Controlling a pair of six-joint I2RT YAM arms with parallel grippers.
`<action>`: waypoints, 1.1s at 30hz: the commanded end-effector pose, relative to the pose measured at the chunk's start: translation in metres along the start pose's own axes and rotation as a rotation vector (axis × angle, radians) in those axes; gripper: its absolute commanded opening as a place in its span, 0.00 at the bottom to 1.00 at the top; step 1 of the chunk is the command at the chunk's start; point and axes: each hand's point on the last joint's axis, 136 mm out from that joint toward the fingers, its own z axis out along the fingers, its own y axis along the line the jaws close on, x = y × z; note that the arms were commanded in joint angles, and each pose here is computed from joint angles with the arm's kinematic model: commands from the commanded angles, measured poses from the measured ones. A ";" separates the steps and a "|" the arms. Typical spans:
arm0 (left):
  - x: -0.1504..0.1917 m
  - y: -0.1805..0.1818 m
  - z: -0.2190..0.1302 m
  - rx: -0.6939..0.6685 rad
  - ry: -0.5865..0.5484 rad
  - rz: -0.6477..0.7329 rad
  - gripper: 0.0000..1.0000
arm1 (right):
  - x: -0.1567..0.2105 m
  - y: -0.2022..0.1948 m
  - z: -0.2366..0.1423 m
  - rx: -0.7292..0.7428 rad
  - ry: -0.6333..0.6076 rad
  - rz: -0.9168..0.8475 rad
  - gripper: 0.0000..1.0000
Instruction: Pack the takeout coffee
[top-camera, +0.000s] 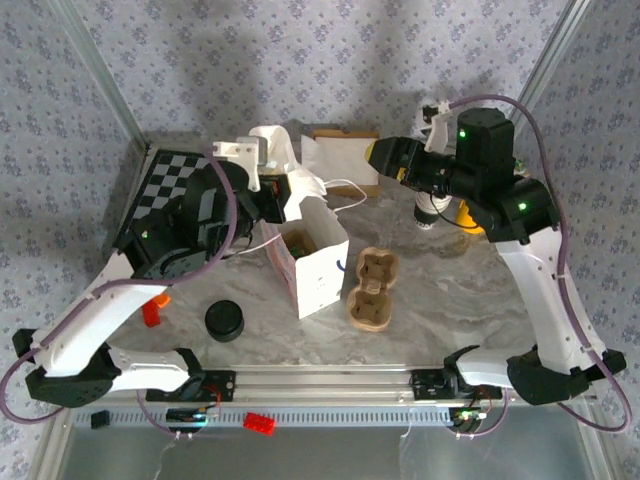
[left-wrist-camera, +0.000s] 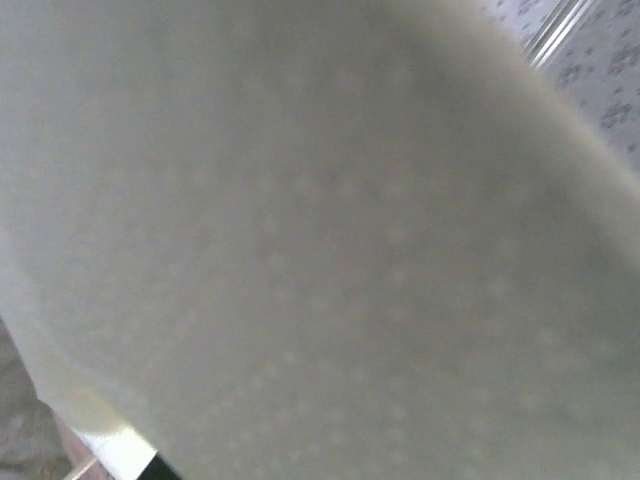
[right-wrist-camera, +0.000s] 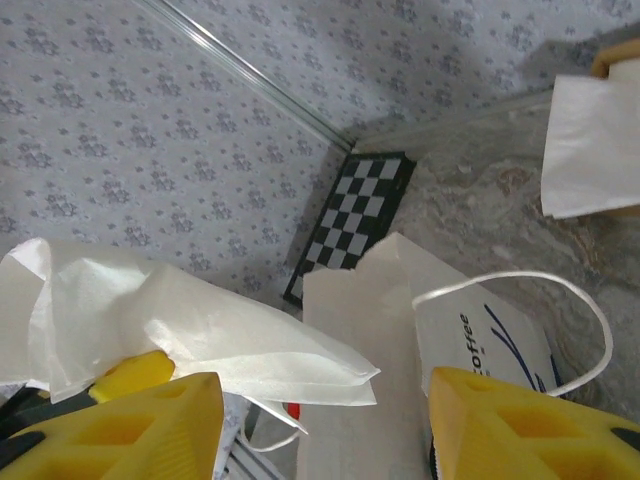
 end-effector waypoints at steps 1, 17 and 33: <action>0.006 0.015 0.000 -0.090 0.031 -0.044 0.00 | 0.002 0.010 -0.007 -0.061 -0.001 0.002 0.59; 0.024 0.008 0.043 -0.124 0.138 -0.026 0.00 | 0.006 0.002 -0.005 -0.067 -0.001 0.030 0.62; 0.022 -0.005 0.063 -0.118 0.171 -0.015 0.00 | 0.004 0.001 -0.009 -0.070 -0.007 0.037 0.62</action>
